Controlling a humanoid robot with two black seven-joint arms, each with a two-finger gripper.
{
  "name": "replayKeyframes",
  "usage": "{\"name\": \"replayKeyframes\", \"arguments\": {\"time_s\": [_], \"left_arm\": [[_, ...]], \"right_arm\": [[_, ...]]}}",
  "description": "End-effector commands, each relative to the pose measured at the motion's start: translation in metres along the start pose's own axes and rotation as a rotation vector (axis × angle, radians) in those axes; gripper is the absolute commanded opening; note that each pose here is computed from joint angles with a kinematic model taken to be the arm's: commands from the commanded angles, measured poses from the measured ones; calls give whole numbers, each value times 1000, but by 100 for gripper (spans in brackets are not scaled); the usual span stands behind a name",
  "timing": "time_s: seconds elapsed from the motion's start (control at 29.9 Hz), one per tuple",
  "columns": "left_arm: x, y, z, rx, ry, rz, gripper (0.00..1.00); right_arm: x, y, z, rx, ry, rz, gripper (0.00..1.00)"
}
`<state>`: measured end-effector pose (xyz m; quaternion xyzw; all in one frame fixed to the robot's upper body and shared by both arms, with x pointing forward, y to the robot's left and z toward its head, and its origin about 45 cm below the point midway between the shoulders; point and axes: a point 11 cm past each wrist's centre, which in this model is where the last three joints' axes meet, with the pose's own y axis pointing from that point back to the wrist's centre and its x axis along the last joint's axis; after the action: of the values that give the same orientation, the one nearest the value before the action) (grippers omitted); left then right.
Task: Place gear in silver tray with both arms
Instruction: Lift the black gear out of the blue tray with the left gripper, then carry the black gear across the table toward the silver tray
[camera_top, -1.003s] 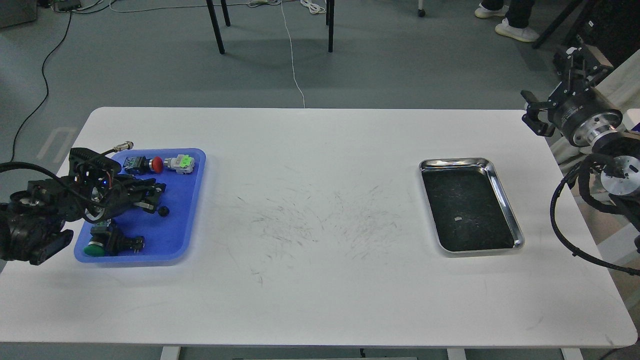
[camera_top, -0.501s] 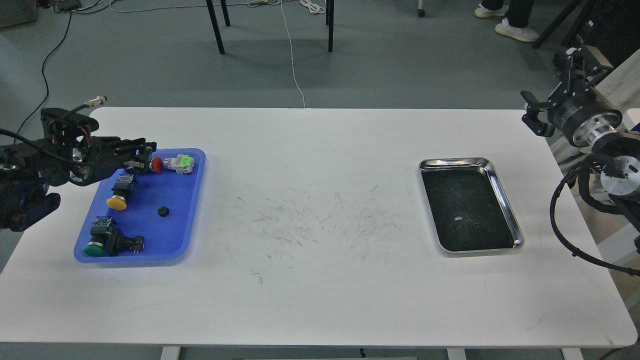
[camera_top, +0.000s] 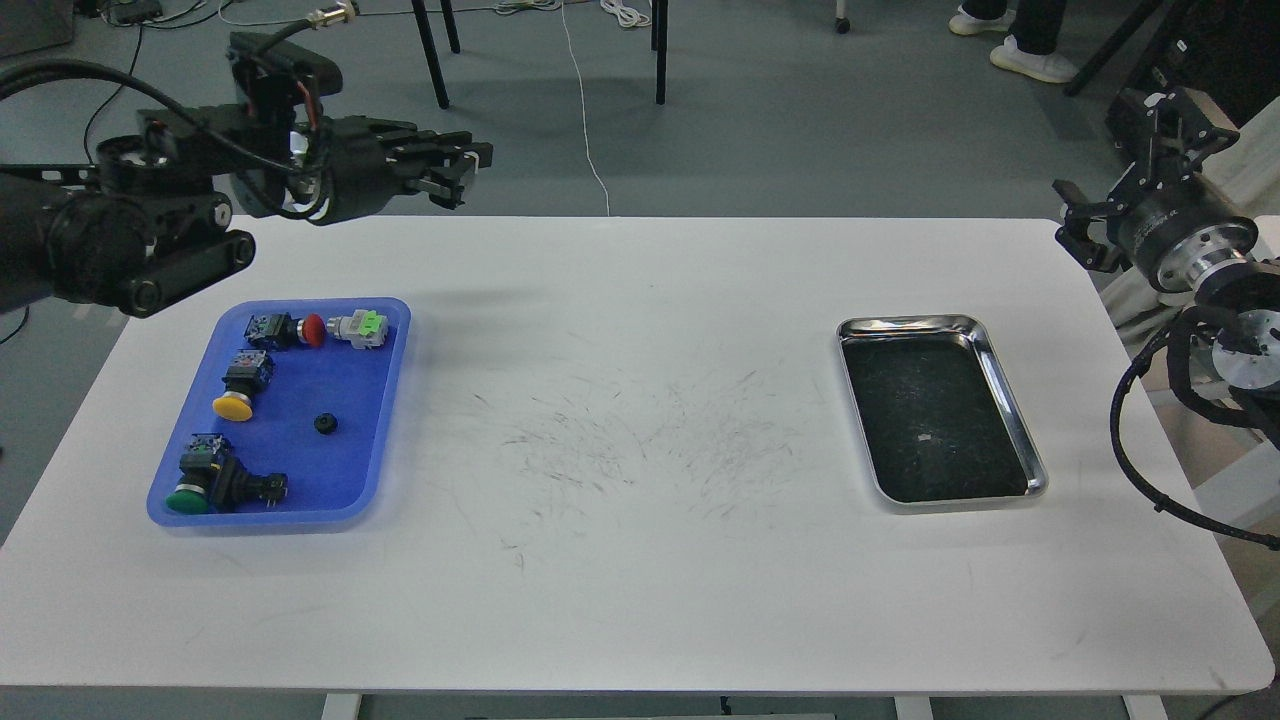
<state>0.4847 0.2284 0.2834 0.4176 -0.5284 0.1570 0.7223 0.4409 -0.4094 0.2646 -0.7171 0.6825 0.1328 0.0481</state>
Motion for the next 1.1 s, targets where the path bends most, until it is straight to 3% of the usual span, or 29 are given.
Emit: {"name": "replayKeyframes", "arguments": {"time_s": [0.0,0.4,0.8,1.07], "left_arm": [[-12,-30,49,-119,-15,-39,5],[-85,-96,186,-399,-48,-188,2],[-118,-96,159,-320,-24,-212,2],[-138,-94,169,-348,4,-204,2]], "right_arm": [[2,-1,-4,10,-4,9,99],[19,5,-24,27,35,40,99],[22,6,-27,19,46,46,99],[30,10,-32,6,66,62,99]]}}
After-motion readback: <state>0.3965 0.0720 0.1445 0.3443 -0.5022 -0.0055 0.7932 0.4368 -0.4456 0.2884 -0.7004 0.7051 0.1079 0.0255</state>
